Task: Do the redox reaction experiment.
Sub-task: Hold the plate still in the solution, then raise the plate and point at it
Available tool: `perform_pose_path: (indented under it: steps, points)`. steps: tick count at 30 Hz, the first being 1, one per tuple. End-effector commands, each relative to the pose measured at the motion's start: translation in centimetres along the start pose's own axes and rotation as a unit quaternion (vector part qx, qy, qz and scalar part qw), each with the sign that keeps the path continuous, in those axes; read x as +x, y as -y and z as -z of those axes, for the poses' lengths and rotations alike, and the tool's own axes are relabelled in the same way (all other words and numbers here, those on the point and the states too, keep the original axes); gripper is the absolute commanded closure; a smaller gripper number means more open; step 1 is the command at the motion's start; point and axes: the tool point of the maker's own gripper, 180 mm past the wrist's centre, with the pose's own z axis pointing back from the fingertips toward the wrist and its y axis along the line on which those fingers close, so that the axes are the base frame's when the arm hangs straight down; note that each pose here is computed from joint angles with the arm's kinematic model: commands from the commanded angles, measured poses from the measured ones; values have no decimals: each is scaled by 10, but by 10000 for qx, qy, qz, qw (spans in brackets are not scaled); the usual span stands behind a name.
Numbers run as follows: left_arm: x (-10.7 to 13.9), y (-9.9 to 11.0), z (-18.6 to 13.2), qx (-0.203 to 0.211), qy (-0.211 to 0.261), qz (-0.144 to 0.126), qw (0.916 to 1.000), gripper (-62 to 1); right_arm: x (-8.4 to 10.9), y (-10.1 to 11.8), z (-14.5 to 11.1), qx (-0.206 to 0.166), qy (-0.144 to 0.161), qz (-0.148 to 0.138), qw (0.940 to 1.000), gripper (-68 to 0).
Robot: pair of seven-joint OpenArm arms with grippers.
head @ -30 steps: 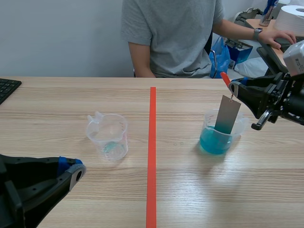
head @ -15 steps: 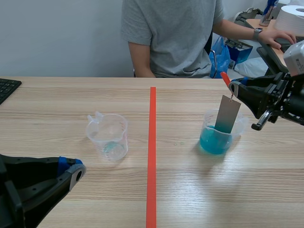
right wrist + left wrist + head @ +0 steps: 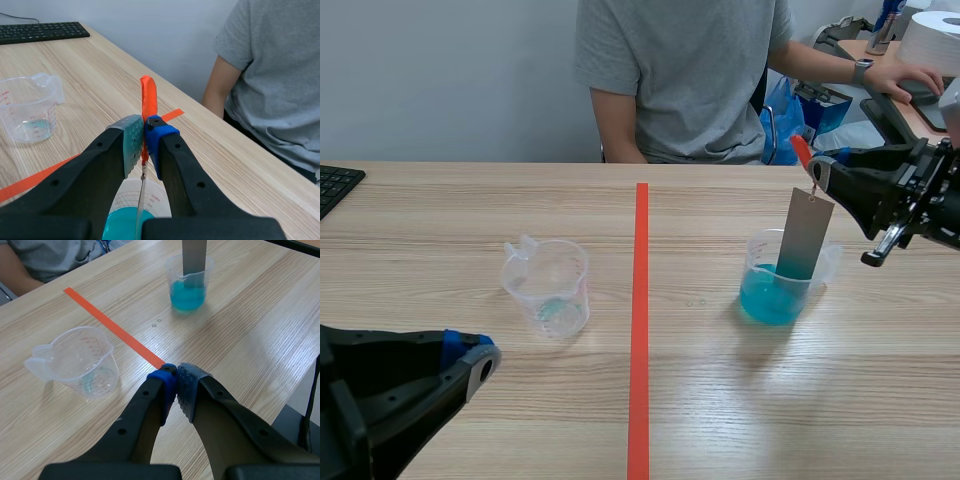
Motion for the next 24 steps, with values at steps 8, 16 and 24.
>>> perform_pose_path:
  steps: [8,16,24]
  points:
    - [5,-1,1,12,107,6,9999,-40,46,7,6,113,522,-391,9978,-11]
    - [5,-1,1,12,105,6,9999,-40,69,4,6,302,696,-670,9949,-11]
    - [5,-1,1,12,105,6,9999,-40,93,-4,8,530,844,-966,9903,-11]
